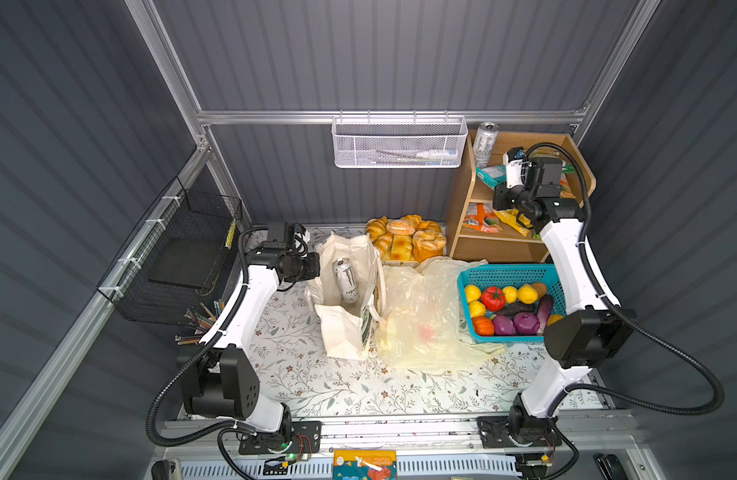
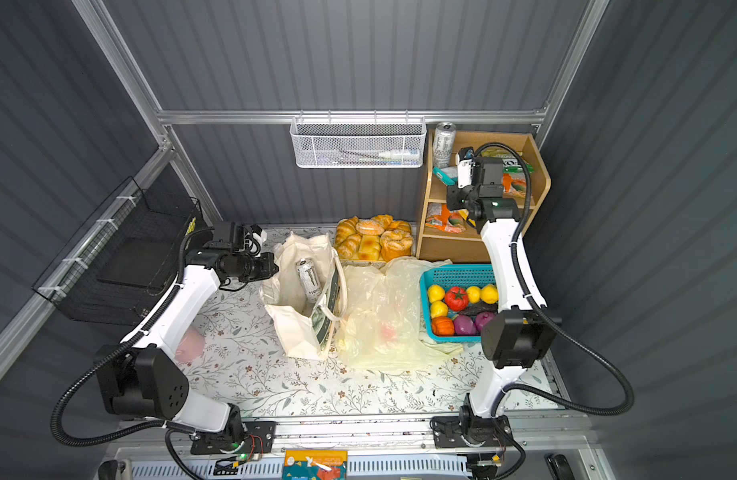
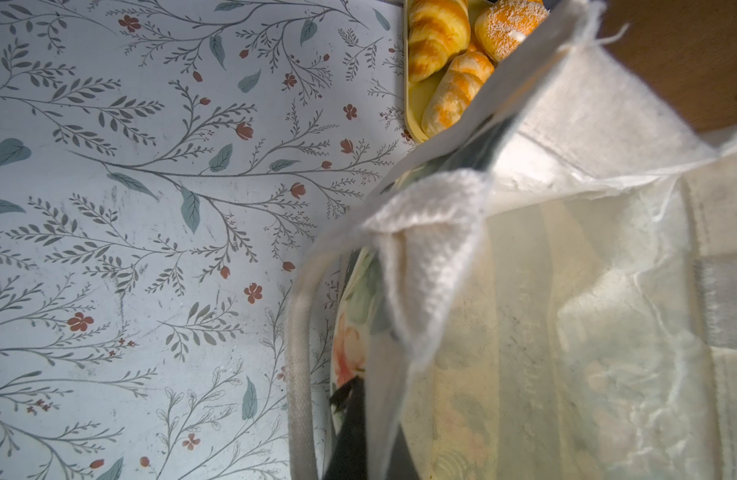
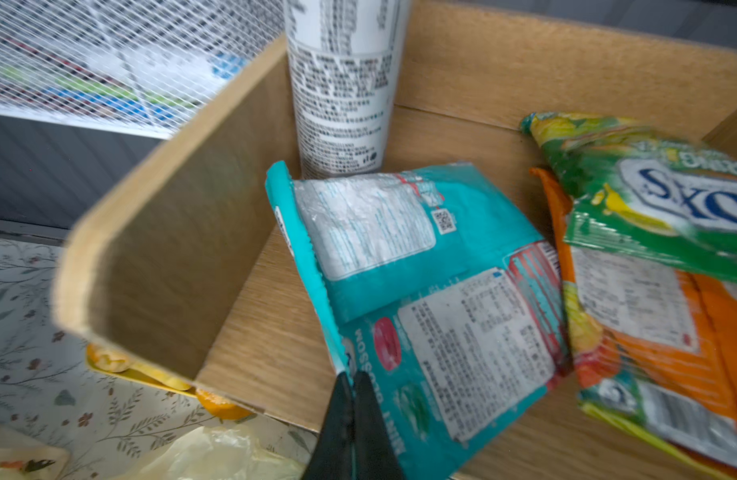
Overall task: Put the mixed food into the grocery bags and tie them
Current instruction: 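Grasp the teal snack packet on the shelf with the right gripper, then carry the teal packet with the right gripper and drop it into the tote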
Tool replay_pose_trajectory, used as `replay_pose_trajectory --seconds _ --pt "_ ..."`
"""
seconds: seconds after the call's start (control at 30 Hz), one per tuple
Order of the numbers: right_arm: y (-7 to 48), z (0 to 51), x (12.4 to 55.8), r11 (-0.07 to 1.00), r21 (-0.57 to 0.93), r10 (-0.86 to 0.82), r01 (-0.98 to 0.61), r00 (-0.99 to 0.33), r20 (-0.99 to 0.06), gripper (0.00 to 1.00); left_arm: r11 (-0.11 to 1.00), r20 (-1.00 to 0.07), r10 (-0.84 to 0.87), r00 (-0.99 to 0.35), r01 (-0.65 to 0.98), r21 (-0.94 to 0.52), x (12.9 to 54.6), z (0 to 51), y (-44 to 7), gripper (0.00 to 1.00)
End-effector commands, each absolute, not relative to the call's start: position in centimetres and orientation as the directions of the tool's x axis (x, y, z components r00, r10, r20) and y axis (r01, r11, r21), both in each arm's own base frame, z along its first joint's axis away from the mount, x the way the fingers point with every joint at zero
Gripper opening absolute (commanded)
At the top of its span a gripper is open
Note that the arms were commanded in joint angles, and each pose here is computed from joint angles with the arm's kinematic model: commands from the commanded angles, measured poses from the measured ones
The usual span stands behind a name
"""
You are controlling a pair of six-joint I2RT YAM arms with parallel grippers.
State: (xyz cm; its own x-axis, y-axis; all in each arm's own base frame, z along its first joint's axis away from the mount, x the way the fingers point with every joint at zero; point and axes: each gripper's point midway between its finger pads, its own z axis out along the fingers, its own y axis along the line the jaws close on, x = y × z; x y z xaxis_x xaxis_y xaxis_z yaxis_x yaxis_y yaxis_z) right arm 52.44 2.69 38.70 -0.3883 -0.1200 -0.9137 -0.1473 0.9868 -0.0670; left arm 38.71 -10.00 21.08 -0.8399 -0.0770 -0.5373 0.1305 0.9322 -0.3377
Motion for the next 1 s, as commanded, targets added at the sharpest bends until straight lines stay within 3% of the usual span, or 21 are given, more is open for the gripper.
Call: replay_pose_trajectory --seconds 0.0,0.43,0.73,0.97 --pt "4.5 43.7 49.6 0.975 0.013 -0.053 -0.221 -0.289 -0.956 0.0 0.925 -0.529 -0.079 -0.845 0.135 -0.355 38.8 21.3 -10.5 0.0" --pt "8.8 53.1 42.1 0.861 0.248 0.2 -0.443 -0.152 -0.968 0.0 0.926 -0.531 -0.081 -0.844 0.133 -0.353 38.9 21.3 -10.5 0.0" --pt "14.9 54.9 39.2 0.691 0.406 0.342 -0.598 -0.224 -0.913 0.0 0.927 -0.521 -0.079 -0.85 0.13 -0.352 38.9 20.7 -10.5 0.0" --pt "21.7 53.9 38.2 0.552 0.48 0.359 -0.682 -0.325 -0.875 0.0 0.927 -0.518 -0.081 -0.851 0.126 -0.353 38.9 20.6 -10.5 0.0"
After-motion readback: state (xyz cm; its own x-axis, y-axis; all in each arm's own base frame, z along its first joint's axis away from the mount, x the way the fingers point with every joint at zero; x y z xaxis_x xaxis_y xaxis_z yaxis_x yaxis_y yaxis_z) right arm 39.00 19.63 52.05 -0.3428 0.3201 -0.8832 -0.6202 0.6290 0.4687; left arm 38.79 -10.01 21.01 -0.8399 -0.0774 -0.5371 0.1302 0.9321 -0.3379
